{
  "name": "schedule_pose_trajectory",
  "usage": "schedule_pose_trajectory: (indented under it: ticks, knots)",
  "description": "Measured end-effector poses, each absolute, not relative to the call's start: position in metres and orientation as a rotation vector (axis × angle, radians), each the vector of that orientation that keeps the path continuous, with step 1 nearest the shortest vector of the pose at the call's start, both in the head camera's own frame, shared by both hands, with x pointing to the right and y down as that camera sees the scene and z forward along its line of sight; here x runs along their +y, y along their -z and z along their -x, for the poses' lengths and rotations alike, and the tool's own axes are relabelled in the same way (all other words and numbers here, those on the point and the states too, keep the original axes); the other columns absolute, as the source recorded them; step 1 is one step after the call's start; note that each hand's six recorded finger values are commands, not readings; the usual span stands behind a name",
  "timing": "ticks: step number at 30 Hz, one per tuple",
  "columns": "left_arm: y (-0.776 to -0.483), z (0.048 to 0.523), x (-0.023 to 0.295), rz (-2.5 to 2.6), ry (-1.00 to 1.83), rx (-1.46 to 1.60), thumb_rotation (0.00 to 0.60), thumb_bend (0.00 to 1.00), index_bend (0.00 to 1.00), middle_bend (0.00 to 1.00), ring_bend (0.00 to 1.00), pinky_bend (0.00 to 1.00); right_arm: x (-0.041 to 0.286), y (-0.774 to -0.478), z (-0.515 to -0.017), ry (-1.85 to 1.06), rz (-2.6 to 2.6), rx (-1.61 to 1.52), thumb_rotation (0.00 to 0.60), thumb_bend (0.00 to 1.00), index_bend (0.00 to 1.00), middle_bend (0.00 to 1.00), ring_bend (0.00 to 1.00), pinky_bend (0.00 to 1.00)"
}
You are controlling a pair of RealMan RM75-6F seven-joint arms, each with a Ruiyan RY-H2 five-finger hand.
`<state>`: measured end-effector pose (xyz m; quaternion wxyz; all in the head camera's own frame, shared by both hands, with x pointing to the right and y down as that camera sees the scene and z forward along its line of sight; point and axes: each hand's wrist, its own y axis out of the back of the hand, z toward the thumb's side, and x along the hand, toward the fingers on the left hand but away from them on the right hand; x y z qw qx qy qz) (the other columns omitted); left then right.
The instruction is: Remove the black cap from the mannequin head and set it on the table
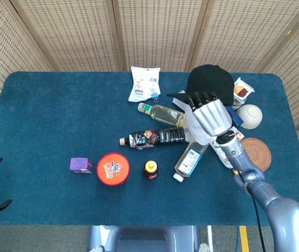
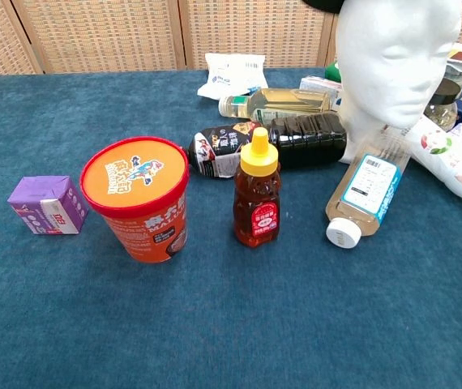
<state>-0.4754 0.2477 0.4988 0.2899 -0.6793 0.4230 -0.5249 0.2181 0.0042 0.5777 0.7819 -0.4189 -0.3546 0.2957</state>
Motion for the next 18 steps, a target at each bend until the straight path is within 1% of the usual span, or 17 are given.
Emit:
schedule_pose_trajectory:
  ticks: [8,18]
  knots:
    - [-0.498,0.476,0.247,1.812,1.401,1.131,0.600,0.12,0.00,0.00,0.00,0.13,-0.007,-0.557,-0.235,-0.640,0.856,-0.795,0.600,0.54,0.63,0.72,0.77,0.92]
    - [-0.501,0.472,0.250,1.817,1.402,1.111,0.600,0.12,0.00,0.00,0.00,0.13,0.011,-0.526,-0.243,-0.510,0.841,-0.856,0.600,0.55,0.64,0.72,0.77,0.92]
